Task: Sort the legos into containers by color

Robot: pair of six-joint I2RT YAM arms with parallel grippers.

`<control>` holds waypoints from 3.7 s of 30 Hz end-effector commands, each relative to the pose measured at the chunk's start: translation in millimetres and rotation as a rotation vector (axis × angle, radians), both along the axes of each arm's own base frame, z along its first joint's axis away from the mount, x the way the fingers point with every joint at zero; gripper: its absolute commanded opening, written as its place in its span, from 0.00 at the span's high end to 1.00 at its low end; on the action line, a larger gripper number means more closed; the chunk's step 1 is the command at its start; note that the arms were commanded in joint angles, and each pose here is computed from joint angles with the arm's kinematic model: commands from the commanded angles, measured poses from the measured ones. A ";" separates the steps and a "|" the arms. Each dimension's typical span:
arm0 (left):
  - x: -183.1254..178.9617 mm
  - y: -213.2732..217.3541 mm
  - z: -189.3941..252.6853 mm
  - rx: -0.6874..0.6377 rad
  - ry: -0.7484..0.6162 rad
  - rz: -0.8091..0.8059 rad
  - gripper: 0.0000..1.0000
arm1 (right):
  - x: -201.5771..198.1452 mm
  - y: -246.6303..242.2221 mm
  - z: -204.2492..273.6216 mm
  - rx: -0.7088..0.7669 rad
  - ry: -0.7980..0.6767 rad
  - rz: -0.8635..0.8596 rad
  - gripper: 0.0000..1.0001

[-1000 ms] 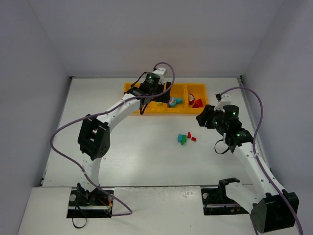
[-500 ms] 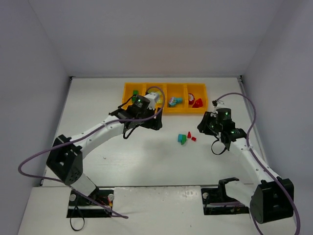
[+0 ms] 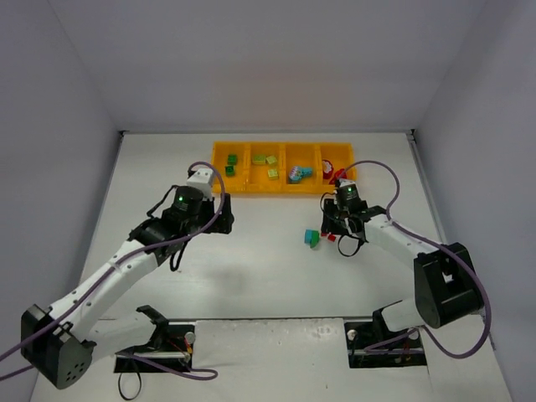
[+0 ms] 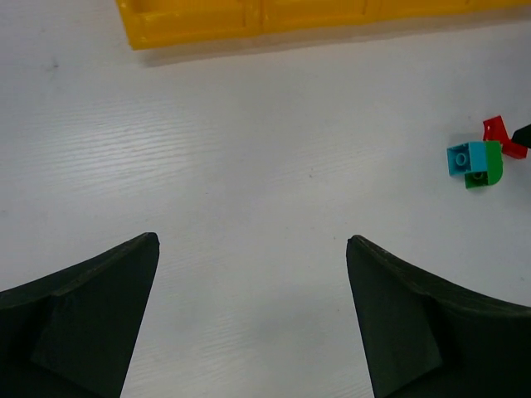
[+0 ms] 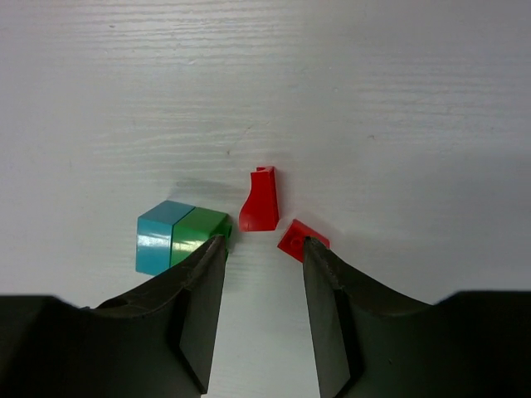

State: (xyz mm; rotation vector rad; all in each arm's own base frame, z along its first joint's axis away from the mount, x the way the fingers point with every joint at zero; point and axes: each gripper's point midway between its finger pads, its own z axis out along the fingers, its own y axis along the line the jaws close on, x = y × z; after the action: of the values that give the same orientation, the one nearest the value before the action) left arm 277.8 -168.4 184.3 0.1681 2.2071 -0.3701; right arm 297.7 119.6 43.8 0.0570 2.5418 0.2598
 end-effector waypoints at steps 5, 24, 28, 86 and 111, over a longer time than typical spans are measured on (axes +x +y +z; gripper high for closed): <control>5.0 44.9 44.7 0.018 -0.143 0.130 0.09 | 43.8 1.7 8.9 -0.030 -0.088 -0.058 0.62; 14.1 47.9 37.8 0.024 -0.181 0.119 0.09 | 28.4 12.1 -24.1 -0.011 0.017 -0.048 0.84; 15.8 47.2 36.4 0.013 -0.177 0.114 0.07 | 37.9 11.5 -7.3 -0.013 -0.041 -0.048 1.00; 19.6 38.6 32.4 -0.032 -0.156 0.074 0.04 | 1.3 -13.3 -15.6 -0.031 0.049 -0.173 0.57; 21.3 38.8 28.4 -0.022 -0.142 0.075 0.04 | 41.7 -12.8 15.0 -0.052 -0.065 -0.181 1.00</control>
State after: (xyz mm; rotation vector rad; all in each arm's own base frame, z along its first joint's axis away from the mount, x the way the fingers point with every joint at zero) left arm 287.3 -127.6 191.2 0.1112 2.1414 -0.3094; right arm 297.9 101.7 15.8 0.2730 2.6075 0.1038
